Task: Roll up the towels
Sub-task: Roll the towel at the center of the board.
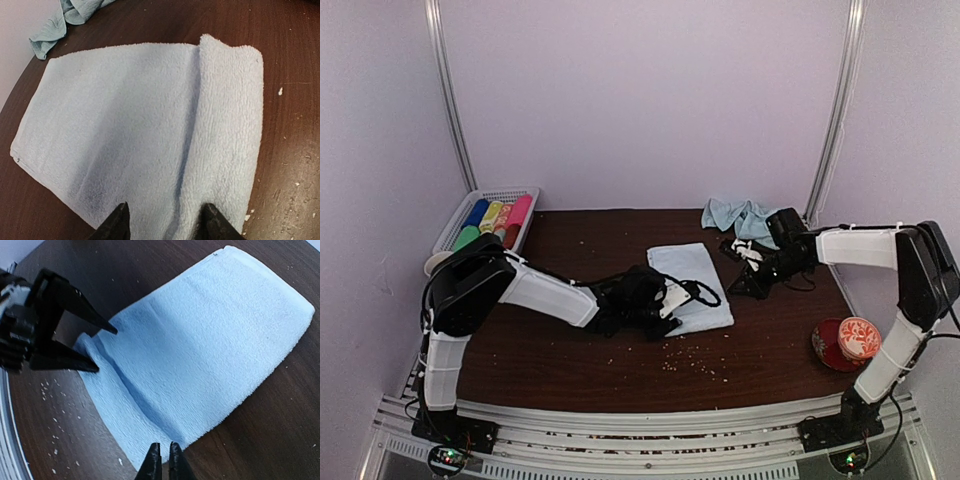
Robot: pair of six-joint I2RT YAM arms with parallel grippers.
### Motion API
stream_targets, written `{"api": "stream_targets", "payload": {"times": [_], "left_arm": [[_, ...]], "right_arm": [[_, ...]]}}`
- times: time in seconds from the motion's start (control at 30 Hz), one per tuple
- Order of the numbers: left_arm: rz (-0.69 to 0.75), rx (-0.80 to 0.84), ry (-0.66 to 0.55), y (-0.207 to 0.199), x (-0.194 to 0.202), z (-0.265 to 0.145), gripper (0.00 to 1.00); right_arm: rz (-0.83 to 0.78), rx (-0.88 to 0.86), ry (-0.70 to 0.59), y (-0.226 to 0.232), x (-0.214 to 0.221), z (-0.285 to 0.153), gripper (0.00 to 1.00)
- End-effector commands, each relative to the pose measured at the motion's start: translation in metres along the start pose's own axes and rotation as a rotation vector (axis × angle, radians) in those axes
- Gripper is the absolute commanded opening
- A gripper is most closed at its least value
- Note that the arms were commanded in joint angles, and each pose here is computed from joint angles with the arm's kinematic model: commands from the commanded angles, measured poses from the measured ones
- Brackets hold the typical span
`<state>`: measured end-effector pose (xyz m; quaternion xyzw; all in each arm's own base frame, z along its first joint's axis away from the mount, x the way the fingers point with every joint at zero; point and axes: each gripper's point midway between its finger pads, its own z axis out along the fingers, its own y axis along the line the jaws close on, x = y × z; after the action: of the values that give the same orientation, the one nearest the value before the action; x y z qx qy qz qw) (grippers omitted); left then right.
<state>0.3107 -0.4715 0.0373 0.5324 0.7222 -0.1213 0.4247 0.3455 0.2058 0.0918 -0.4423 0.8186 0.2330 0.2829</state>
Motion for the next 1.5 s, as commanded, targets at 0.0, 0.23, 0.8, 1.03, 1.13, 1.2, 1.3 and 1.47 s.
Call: {"api": "stream_targets", "payload": {"times": [0.0, 0.23, 0.8, 1.03, 1.13, 1.2, 1.3, 1.47], "left_arm": [[0.008, 0.002, 0.032, -0.001, 0.007, 0.006, 0.5], [0.01, -0.004, 0.028, 0.001, 0.002, 0.006, 0.5], [0.005, -0.003, 0.029, 0.001, 0.002, 0.005, 0.5], [0.003, -0.039, 0.035, 0.007, 0.006, 0.001, 0.51], [-0.003, -0.063, 0.036, 0.013, 0.008, -0.002, 0.53], [-0.011, -0.08, 0.042, 0.018, 0.011, -0.004, 0.55], [-0.03, -0.106, 0.045, 0.026, 0.016, -0.01, 0.56], [-0.053, -0.138, 0.039, 0.037, 0.021, -0.021, 0.61]], "right_arm": [[0.117, -0.235, -0.03, 0.03, -0.011, 0.001, 0.05], [0.225, -0.427, 0.02, 0.046, 0.0, 0.022, 0.0], [0.401, -0.436, 0.083, 0.028, 0.029, 0.063, 0.0], [0.507, -0.36, 0.133, 0.005, 0.059, 0.075, 0.0], [0.522, -0.339, 0.156, 0.0, 0.068, 0.078, 0.0], [0.527, -0.335, 0.165, 0.0, 0.07, 0.079, 0.0], [0.521, -0.333, 0.17, 0.0, 0.071, 0.079, 0.0], [0.514, -0.326, 0.177, 0.0, 0.072, 0.078, 0.0]]}}
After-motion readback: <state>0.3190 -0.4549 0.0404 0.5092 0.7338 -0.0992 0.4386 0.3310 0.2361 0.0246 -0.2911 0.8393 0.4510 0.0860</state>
